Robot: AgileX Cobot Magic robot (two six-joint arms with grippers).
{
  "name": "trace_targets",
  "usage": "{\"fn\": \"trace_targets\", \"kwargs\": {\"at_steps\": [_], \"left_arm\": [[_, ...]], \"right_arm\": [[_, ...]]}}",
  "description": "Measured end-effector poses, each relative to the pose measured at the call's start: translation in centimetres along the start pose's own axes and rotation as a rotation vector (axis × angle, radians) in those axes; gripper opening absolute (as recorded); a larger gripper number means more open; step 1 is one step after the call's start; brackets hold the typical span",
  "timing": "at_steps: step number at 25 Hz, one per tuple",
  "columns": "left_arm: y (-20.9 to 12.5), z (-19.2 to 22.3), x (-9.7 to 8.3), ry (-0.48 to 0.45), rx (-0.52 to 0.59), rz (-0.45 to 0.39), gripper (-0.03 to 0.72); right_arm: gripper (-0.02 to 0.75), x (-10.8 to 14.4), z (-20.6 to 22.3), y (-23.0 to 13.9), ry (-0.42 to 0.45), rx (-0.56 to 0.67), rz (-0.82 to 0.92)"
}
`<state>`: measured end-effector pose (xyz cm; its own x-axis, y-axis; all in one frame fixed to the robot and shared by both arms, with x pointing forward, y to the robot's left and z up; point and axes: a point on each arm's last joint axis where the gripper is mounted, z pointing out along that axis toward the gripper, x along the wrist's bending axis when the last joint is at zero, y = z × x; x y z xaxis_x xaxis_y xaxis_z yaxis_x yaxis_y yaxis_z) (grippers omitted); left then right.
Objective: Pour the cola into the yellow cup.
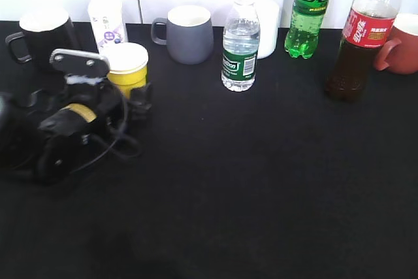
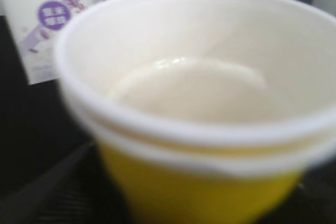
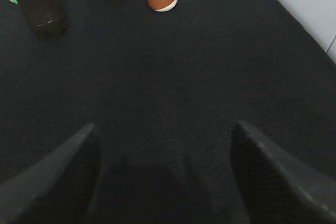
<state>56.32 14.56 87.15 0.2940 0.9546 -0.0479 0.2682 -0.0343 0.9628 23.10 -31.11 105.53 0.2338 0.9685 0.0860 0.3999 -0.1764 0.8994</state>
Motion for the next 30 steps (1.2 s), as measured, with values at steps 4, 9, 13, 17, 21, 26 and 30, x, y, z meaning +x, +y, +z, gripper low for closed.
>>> {"fn": "trace_targets", "kwargs": {"at_steps": [4,9,13,17,21,26,30], "left_arm": [[-0.3,0.9,-0.6,-0.054,-0.004,0.033,0.493],[0.4,0.5,-0.9,-0.084,0.001,0.043,0.445],[5.0,-3.0,-1.8,-0.205,-0.04,0.069,0.445],[6.1,-5.2,-4.1,-0.48,-0.004,0.083,0.444],[5.9,-6.6,-5.9,-0.73,-0.029,0.165,0.444],[6.1,-6.8,-6.2,-0.764,-0.056,0.17,0.444],[6.1,-6.9,-6.3,-0.783,-0.059,0.183,0.443]], "right_arm": [[0.587,0.0,0.0,0.0,0.001,0.0,0.0],[0.586,0.0,0.0,0.0,0.001,0.0,0.0],[0.586,0.0,0.0,0.0,0.001,0.0,0.0],[0.586,0.0,0.0,0.0,0.001,0.0,0.0],[0.586,0.0,0.0,0.0,0.001,0.0,0.0],[0.586,0.0,0.0,0.0,0.001,0.0,0.0],[0.586,0.2,0.6,1.4,-0.002,-0.028,-0.016]]}}
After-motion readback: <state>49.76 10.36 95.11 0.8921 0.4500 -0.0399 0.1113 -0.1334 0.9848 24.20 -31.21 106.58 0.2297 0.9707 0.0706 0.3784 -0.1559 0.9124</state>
